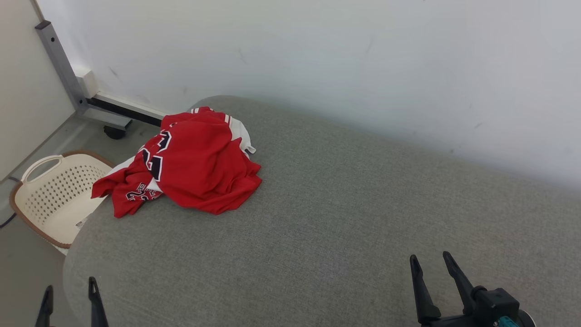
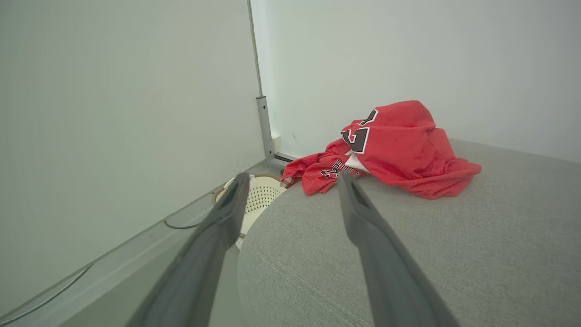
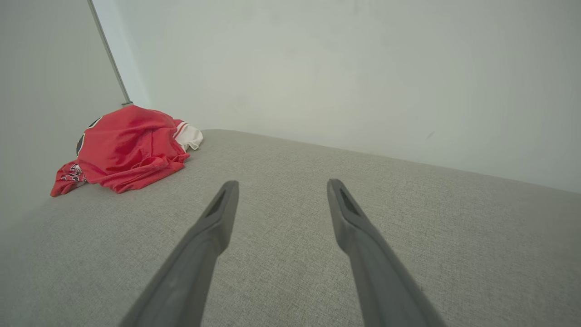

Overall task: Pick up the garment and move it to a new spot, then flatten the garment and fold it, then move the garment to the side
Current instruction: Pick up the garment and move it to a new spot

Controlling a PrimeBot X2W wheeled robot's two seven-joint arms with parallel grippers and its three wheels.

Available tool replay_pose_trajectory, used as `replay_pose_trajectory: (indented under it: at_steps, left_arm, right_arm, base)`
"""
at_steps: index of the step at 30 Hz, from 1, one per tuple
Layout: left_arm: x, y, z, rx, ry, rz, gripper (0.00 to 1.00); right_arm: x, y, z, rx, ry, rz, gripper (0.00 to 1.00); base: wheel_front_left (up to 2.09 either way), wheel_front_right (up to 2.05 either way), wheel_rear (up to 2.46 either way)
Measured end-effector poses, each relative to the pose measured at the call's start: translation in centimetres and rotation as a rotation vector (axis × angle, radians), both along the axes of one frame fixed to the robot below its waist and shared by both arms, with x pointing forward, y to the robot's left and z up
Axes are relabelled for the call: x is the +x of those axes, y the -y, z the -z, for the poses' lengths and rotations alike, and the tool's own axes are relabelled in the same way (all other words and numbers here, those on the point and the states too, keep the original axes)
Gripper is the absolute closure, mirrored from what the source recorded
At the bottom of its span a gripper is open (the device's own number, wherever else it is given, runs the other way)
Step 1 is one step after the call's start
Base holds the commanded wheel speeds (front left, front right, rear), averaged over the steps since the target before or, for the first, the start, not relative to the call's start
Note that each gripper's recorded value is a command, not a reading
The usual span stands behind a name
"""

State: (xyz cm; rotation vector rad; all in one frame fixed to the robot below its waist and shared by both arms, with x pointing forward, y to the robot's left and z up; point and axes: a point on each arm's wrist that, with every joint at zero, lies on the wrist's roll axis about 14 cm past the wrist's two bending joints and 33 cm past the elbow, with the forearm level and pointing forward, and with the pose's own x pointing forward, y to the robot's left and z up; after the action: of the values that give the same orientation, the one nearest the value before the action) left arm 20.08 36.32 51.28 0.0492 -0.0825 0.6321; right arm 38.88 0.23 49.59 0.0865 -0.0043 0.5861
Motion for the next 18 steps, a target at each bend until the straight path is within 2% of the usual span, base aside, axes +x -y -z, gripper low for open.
replay_pose_trajectory:
  at_steps: [5, 8, 18]
  left_arm:
    - [-0.2, -1.2, -0.6, -0.028, 0.031, -0.046, 0.00]
    - [1.0, -2.3, -2.1, -0.026, 0.061, -0.052, 0.00]
    - [10.8, -4.9, -9.5, 0.011, 0.098, 0.083, 0.00]
  right_arm:
    - [-0.1, -0.6, 0.0, 0.002, 0.000, -0.018, 0.00]
    - [0.4, -0.6, -0.4, 0.010, 0.012, -0.013, 0.00]
    - [2.8, 0.5, -2.9, 0.054, 0.082, 0.029, 0.00]
  base:
    - [0.00, 0.00, 0.00]
    - [0.00, 0.00, 0.00]
    - [0.00, 0.00, 0.00]
